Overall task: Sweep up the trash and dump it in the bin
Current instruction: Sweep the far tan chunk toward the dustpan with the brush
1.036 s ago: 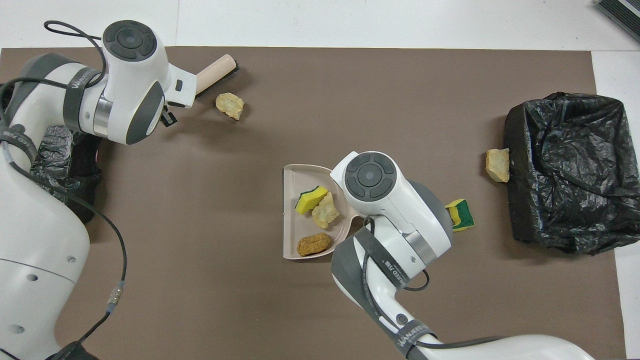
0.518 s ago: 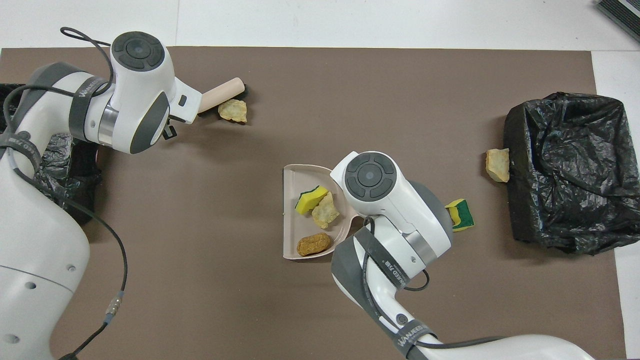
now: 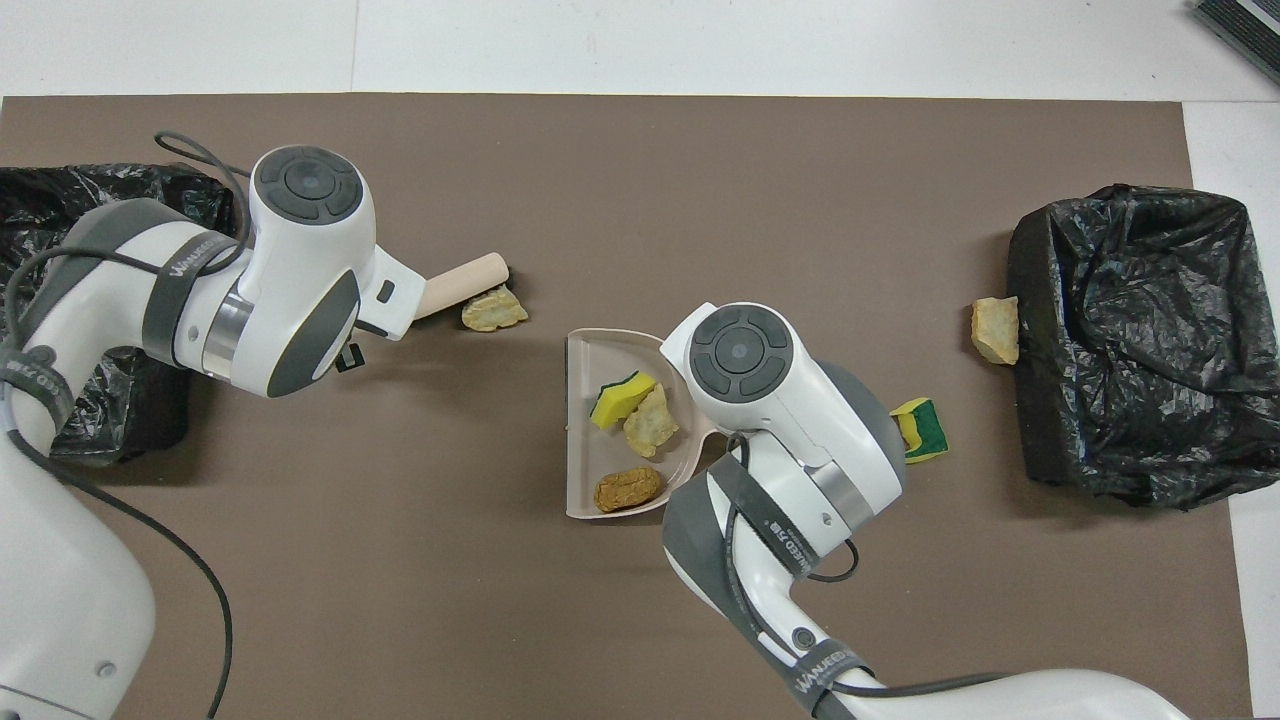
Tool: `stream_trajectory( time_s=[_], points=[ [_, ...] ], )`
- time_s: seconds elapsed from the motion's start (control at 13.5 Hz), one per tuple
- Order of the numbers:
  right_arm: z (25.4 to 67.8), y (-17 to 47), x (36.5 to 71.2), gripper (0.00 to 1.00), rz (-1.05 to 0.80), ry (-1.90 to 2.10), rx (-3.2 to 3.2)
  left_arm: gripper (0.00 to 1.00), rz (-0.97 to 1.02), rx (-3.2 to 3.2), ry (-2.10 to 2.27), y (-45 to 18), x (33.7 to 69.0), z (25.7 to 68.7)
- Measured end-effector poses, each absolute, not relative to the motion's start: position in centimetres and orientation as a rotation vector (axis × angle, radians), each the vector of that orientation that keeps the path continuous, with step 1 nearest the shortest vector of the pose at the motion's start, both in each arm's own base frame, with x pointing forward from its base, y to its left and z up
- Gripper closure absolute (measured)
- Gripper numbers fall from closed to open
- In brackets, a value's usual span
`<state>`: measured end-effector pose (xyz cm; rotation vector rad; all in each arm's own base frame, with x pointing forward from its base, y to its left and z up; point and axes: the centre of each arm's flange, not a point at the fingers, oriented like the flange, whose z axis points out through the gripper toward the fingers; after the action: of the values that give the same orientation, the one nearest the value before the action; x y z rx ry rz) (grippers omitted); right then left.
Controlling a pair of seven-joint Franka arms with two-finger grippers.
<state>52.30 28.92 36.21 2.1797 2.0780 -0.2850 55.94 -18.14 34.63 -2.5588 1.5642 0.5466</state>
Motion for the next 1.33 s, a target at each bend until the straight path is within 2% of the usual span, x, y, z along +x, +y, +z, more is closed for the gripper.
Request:
stream_trajectory(
  time_s=[0.22, 0.52, 0.96, 1.18, 1.33],
  points=[
    [36.2, 28.9, 52.3, 0.69, -0.286, 2.078, 2.18, 0.74, 0.589, -2.752, 1.382, -21.1, 51.9, 34.1],
    [36.2, 28.9, 52.3, 0.69, -0.286, 2.077, 2.18, 0.74, 0.657, -2.994, 0.931, -25.9, 47.8, 34.4],
    [36.2, 28.8, 52.3, 0.69, -0.287, 2.076, 2.182, 0.74, 0.727, -3.17, 0.254, -29.3, 46.0, 36.3],
    [36.1, 28.7, 52.3, 0.69, -0.288, 2.075, 2.183, 0.74, 0.713, -3.234, 0.183, -31.2, 45.5, 36.8],
    [36.3, 28.4, 52.5, 0.69, -0.287, 2.068, 2.189, 0.74, 0.715, -3.278, 0.153, -34.3, 44.0, 37.3]
  ],
)
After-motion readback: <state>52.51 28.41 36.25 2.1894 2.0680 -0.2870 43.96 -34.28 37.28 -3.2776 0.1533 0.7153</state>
